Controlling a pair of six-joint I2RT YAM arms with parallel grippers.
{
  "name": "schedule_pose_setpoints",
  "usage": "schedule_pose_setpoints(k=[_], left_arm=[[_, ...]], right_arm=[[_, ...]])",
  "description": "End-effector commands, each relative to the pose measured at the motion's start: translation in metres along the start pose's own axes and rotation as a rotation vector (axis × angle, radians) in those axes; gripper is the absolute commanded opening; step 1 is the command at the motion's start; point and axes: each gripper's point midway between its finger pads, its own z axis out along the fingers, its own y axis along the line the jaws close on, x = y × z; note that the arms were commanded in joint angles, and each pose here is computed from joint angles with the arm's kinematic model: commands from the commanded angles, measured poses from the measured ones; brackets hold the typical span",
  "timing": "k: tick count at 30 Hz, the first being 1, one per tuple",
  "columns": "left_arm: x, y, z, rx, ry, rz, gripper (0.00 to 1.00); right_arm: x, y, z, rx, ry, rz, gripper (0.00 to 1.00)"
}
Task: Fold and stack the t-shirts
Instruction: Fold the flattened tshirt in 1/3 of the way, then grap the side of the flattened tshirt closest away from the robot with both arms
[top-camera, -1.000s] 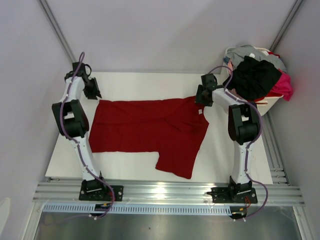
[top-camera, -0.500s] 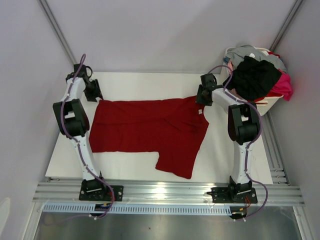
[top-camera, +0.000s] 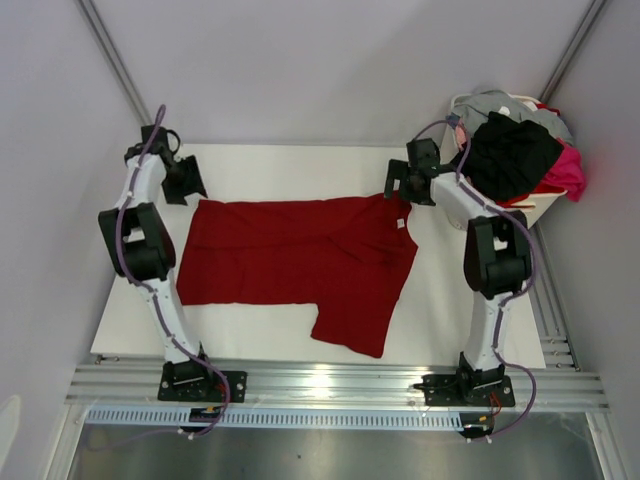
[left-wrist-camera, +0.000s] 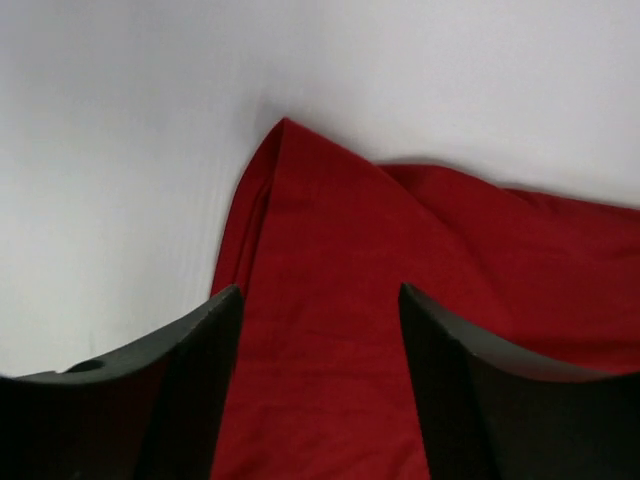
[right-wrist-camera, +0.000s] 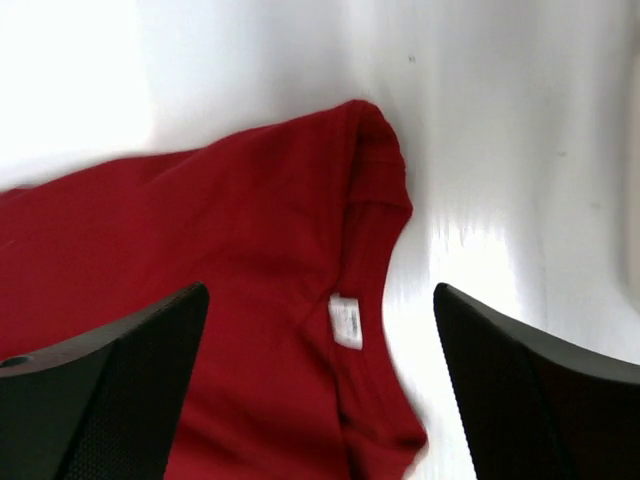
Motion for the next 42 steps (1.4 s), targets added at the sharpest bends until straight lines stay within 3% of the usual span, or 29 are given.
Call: schedule_pose_setpoints(k=[1,4,6,7,8,9,11,15,18,20,22,31,36,42], left_arm=[[-0.038,-0.006,-0.105,0.002,-0.239,0.004,0.70],[0.004,0.002,-0.124,-0.031,-0.219,-0.036,0.84],[0.028,0.002,-0.146,-0.035,-0.260,-0.072,0.86],[0.053,0.007,-0.139,-0.052,-0.225,-0.123,0.90],[0.062,0.007,-0.146,-0.042,-0.241,-0.144,0.90],[0.094,0.012,-0.143,-0.042,-0.213,-0.176,0.90],[0.113,0.019,-0.148,-0.046,-0.217,-0.266,0.92],[0.177,0.029,-0.141,-0.087,-0.168,-0.412,0.91],[0.214,0.029,-0.133,-0.094,-0.177,-0.557,0.91],[0.236,0.051,-0.125,-0.206,-0.219,-0.637,0.91],[0.243,0.056,-0.121,-0.231,-0.224,-0.653,0.90],[0.263,0.079,-0.076,-0.346,-0.044,-0.584,0.79],[0.242,0.082,-0.069,-0.334,-0.076,-0.553,0.61],[0.227,0.091,-0.066,-0.341,-0.088,-0.518,0.59]], right_arm=[[-0.052,0.011,-0.097,-0.074,-0.182,-0.042,1.00],[-0.017,-0.001,-0.127,-0.074,-0.141,-0.003,0.99],[0.016,0.010,-0.140,-0.162,-0.079,0.062,0.99],[0.023,0.016,-0.161,-0.219,-0.101,0.084,0.99],[0.071,0.021,-0.156,-0.249,0.004,0.119,0.99],[0.090,0.024,-0.161,-0.262,0.027,0.123,0.99],[0.145,0.029,-0.173,-0.273,0.091,0.106,0.99],[0.214,0.022,-0.185,-0.282,0.172,0.169,0.99],[0.228,0.017,-0.193,-0.314,0.154,0.210,0.99],[0.238,0.013,-0.193,-0.315,0.164,0.233,0.99],[0.239,0.011,-0.194,-0.314,0.152,0.247,1.00],[0.246,0.011,-0.175,-0.286,0.157,0.333,0.99],[0.248,0.013,-0.170,-0.281,0.166,0.350,0.99],[0.247,0.019,-0.167,-0.290,0.168,0.359,0.99]])
